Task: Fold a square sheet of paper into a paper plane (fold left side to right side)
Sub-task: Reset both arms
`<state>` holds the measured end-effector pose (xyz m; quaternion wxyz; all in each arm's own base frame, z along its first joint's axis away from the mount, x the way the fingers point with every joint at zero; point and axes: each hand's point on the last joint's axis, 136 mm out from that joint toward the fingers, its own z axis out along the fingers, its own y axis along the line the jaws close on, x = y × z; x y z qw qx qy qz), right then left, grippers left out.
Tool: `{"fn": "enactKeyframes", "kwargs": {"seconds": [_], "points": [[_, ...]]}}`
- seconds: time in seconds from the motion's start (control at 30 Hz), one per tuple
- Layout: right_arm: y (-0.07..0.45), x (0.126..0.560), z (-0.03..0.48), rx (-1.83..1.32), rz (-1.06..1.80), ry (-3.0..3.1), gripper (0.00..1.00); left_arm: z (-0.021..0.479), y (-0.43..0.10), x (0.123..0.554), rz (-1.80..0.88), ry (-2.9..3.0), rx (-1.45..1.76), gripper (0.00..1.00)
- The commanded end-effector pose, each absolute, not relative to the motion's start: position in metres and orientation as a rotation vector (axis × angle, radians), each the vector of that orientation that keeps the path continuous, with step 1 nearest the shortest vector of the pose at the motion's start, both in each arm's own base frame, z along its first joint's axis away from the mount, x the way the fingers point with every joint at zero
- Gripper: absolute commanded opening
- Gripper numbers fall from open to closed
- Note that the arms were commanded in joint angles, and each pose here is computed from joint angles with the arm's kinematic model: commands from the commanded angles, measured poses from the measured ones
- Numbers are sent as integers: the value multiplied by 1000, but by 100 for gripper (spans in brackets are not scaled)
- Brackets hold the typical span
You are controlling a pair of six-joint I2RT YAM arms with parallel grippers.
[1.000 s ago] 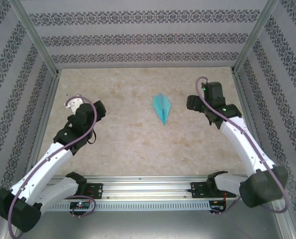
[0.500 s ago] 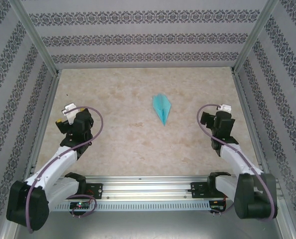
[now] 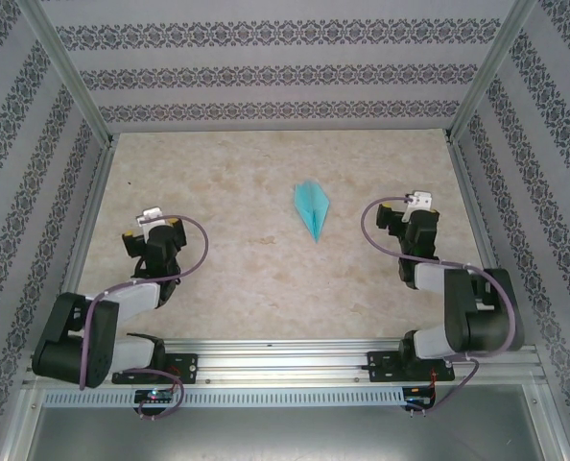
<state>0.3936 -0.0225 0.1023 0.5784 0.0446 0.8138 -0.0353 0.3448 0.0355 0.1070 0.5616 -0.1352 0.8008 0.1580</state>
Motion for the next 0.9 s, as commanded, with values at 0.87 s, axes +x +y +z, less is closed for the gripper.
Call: {"fn": "enactKeyframes", "kwargs": {"seconds": [0.87], "points": [[-19, 402, 126, 70, -81, 1807, 98, 106, 1, 401, 146, 1854, -76, 100]]}}
